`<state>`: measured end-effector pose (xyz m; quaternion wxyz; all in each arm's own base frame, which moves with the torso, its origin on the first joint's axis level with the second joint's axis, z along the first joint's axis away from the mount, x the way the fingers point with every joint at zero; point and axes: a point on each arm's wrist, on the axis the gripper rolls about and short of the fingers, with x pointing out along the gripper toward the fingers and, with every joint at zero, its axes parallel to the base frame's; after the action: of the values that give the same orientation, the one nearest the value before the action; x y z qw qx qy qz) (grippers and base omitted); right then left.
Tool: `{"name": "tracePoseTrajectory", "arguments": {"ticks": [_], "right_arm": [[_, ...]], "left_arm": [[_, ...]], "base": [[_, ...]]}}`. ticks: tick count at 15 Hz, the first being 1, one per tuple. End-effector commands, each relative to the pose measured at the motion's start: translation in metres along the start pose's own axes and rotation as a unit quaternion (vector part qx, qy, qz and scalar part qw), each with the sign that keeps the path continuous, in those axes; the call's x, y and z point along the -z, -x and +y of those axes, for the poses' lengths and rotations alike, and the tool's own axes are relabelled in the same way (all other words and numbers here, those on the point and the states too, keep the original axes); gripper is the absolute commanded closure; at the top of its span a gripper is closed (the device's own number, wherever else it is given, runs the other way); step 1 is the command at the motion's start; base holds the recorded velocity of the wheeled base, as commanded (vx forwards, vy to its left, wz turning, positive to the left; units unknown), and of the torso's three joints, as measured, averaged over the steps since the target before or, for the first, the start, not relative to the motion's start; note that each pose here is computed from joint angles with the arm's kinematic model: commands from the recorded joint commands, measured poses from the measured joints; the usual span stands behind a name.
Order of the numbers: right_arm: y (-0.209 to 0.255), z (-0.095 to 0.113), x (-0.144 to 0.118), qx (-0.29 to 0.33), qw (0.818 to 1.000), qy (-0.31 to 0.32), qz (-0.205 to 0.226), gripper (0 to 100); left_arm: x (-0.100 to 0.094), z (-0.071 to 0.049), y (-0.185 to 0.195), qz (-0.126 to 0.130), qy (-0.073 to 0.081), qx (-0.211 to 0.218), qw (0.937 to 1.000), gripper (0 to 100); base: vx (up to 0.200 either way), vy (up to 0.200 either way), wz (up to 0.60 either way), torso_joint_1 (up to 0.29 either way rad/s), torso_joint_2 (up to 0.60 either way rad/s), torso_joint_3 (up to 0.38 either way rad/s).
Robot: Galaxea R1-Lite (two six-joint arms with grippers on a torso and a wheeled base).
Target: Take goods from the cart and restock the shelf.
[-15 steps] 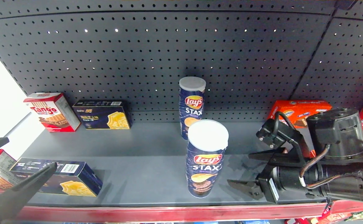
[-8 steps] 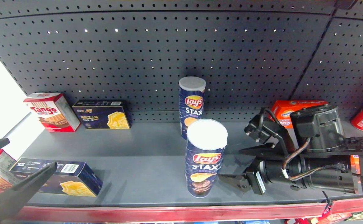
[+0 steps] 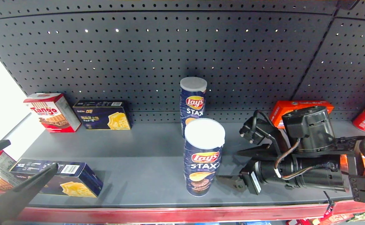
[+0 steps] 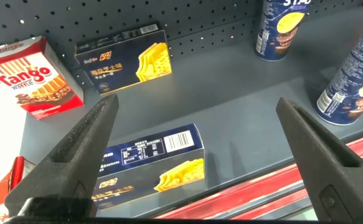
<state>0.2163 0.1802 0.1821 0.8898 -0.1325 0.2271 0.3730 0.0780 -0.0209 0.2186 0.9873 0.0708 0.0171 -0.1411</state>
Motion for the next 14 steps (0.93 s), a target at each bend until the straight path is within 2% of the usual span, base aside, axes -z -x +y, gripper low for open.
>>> {"name": "tracePoseTrajectory", "arguments": {"ticks": [1, 14], "right_arm": [[0.002, -0.001, -0.002, 0.002, 1.0, 0.0, -0.005, 0], [-0.01, 0.004, -0.002, -0.008, 1.0, 0.004, -0.002, 0]], "left_arm": [[0.001, 0.0, -0.001, 0.001, 0.0, 0.0, 1.0, 0], [0.002, 0.0, -0.001, 0.004, 0.0, 0.002, 1.0, 0]], "base": [[0.0, 0.0, 0.0, 0.0, 0.0, 0.0], [0.0, 0.0, 0.0, 0.0, 0.0, 0.0]]}}
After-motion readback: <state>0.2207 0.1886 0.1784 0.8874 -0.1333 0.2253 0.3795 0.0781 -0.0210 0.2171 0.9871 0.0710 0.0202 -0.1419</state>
